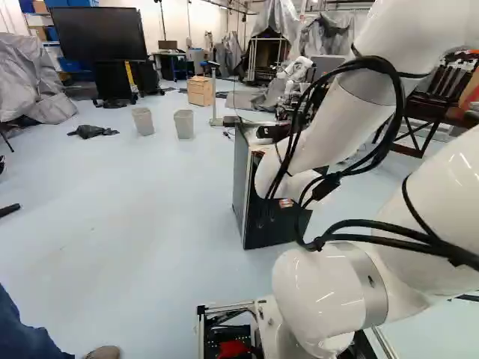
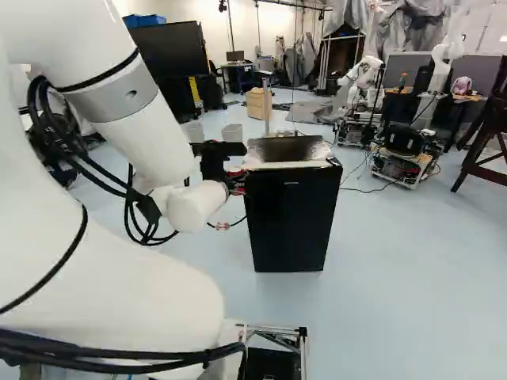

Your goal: Grab a drink from the fridge

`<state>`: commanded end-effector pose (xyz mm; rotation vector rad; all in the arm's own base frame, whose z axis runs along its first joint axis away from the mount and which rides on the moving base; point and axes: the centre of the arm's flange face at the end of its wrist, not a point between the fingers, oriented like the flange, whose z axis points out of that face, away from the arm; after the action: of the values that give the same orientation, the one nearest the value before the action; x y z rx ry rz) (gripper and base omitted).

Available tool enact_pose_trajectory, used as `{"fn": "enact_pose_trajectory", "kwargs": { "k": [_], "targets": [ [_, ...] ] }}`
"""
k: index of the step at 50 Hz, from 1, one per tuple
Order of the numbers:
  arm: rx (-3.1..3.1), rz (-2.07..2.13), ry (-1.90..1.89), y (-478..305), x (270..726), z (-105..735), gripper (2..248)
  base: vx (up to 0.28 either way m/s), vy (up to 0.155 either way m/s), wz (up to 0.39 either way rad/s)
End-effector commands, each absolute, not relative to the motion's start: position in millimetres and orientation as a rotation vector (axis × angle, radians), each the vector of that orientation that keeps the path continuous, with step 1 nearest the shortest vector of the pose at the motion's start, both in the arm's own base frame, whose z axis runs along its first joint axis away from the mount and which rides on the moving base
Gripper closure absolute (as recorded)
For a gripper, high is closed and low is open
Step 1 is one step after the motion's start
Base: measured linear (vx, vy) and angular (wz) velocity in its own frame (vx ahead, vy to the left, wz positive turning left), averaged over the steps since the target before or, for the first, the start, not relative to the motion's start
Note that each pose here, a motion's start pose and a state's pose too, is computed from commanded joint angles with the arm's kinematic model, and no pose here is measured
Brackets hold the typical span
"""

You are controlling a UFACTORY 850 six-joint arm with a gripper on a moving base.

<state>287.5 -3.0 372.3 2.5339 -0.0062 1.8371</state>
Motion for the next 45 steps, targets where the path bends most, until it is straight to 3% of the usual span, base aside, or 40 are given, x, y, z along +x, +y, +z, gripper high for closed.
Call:
{"fn": "enact_pose_trajectory", "kwargs": {
  "k": [45],
  "targets": [
    [2.558,1.824,0.000,0.0,270.3,365.6,149,0.000,0.000,0.000]
  ]
}}
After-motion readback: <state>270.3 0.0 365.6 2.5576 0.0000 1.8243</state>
